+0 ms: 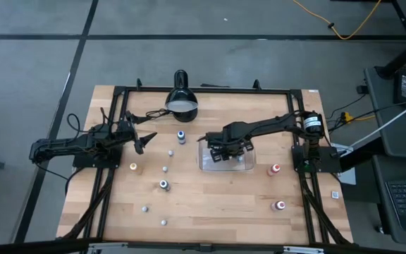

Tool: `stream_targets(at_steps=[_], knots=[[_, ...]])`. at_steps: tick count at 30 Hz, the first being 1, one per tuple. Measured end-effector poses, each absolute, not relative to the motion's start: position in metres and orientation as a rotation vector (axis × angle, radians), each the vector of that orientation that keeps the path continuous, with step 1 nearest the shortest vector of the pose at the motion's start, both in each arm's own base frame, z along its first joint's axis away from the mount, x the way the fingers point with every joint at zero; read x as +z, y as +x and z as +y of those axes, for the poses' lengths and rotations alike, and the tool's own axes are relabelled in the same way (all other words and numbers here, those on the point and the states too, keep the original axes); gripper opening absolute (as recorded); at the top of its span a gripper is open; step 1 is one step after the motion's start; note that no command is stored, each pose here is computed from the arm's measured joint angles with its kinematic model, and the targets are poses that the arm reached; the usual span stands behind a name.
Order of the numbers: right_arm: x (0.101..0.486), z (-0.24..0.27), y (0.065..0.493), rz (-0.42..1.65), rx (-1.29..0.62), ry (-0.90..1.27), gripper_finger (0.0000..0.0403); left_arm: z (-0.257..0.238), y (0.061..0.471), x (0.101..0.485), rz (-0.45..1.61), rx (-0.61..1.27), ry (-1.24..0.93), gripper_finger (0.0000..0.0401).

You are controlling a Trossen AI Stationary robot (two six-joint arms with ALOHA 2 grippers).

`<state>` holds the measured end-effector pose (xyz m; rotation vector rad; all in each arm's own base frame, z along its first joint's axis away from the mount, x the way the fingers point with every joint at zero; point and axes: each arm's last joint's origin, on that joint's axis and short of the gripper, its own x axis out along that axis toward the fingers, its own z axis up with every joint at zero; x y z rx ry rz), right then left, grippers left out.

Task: Pick & Place food coloring
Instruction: Put the big orange food coloring bottle into the transparent bin

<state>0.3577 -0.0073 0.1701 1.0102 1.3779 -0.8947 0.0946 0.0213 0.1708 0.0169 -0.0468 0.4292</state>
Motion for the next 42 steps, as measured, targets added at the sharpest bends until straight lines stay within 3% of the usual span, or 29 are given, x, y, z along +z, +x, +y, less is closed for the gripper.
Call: stream_targets(at_steps=[17, 31, 42], knots=[[0.230, -0.010, 0.369, 1.326, -0.940, 0.864, 0.0150, 0.021, 0.095, 0.171, -0.047, 0.429, 0.017, 0.0347], [0.300, 0.019, 0.335, 1.261, -0.711, 0.687, 0.0265, 0.021, 0.095, 0.171, -0.047, 0.429, 0.017, 0.0347], [0.334, 0.050, 0.268, 1.392, -0.659, 0.552, 0.0317, 0.021, 0.095, 0.171, -0.047, 0.429, 0.017, 0.0347]])
